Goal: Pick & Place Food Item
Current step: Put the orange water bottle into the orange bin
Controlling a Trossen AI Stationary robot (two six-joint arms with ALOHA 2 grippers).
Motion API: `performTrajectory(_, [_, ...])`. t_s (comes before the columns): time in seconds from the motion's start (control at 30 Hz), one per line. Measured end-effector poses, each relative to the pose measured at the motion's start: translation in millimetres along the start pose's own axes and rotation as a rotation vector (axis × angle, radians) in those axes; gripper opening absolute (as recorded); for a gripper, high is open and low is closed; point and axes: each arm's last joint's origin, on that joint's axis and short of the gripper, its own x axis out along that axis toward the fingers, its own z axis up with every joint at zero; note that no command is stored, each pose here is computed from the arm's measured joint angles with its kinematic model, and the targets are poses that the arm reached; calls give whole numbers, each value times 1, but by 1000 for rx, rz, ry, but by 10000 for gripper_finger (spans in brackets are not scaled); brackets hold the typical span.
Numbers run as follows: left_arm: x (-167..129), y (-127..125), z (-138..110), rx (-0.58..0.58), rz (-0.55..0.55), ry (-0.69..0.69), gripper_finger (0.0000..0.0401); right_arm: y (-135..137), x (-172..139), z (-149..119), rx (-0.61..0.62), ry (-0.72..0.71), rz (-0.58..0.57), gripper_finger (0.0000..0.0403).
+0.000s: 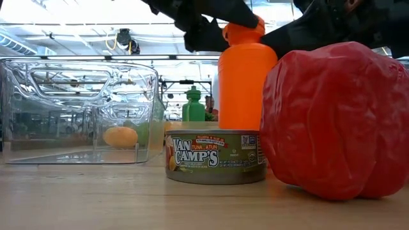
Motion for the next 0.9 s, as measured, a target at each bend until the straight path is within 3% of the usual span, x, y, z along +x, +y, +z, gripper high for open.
performTrajectory(0.2, [12, 1, -8, -4, -32, 22, 336, 0, 0, 0, -2, 0, 1, 131])
performTrajectory(0.47, [7, -1, -3, 0, -56, -11, 215, 0, 0, 1, -1, -2, 1, 128])
performTrajectory(0.7, [6, 0, -1, -2, -36, -17, 214, 0, 0, 0, -2, 0, 0, 128])
performTrajectory(0.9, [-21, -2, 23, 102, 9, -101, 234, 1, -1, 9, 4, -53, 1, 128])
